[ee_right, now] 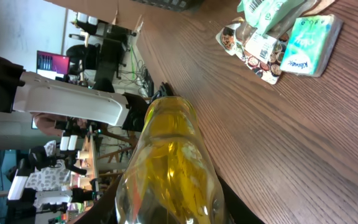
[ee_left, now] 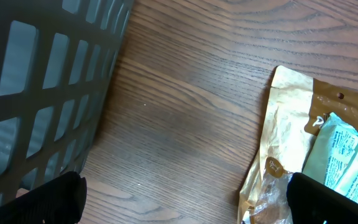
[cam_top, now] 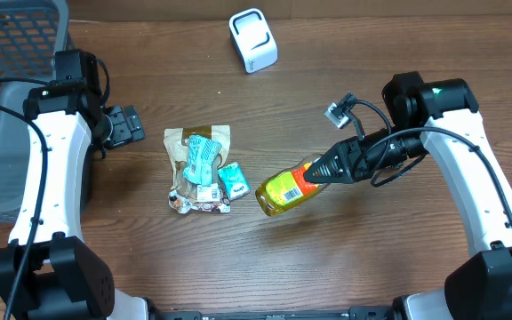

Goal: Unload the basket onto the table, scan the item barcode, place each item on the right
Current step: 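Lift and tilt the oil bottle sideways with the right gripper, then raise the oil bottle and carry it toward the white scanner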

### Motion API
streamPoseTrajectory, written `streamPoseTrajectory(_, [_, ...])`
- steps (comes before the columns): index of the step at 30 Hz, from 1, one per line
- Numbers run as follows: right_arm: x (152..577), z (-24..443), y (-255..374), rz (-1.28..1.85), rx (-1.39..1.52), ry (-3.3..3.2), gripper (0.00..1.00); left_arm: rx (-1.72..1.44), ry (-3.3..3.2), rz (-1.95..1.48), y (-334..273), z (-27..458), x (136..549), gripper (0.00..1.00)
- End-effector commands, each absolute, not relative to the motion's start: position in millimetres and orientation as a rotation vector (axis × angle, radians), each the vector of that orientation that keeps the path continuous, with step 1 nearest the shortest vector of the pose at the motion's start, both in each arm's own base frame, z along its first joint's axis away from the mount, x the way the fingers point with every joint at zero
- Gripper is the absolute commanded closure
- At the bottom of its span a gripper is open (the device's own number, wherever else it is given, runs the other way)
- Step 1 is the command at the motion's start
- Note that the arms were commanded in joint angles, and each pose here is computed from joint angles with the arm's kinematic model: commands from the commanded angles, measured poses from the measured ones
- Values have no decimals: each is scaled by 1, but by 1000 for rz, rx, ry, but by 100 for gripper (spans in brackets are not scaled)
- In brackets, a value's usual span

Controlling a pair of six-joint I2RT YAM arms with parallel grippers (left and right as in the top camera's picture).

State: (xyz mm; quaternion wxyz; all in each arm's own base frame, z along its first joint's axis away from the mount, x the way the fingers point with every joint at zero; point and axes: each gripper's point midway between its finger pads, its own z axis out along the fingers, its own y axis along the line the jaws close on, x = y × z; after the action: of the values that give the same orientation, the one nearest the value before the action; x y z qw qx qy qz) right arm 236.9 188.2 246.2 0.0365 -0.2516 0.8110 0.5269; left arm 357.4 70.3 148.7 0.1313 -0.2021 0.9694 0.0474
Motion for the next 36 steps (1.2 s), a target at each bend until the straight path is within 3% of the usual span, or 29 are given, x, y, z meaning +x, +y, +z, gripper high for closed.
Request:
streamPoseTrajectory(1, [240,267,192,1634,-797,2381,72,-570,2781,153,73,161,361,0])
streamPoseTrajectory(16, [260,256,193,1553,-725,2435,76,-570,2781,153,73,161,361,1])
streamPoseTrajectory(36, [304,181,197,556,-340,2861,76,-570,2781,153,73,161,361,0])
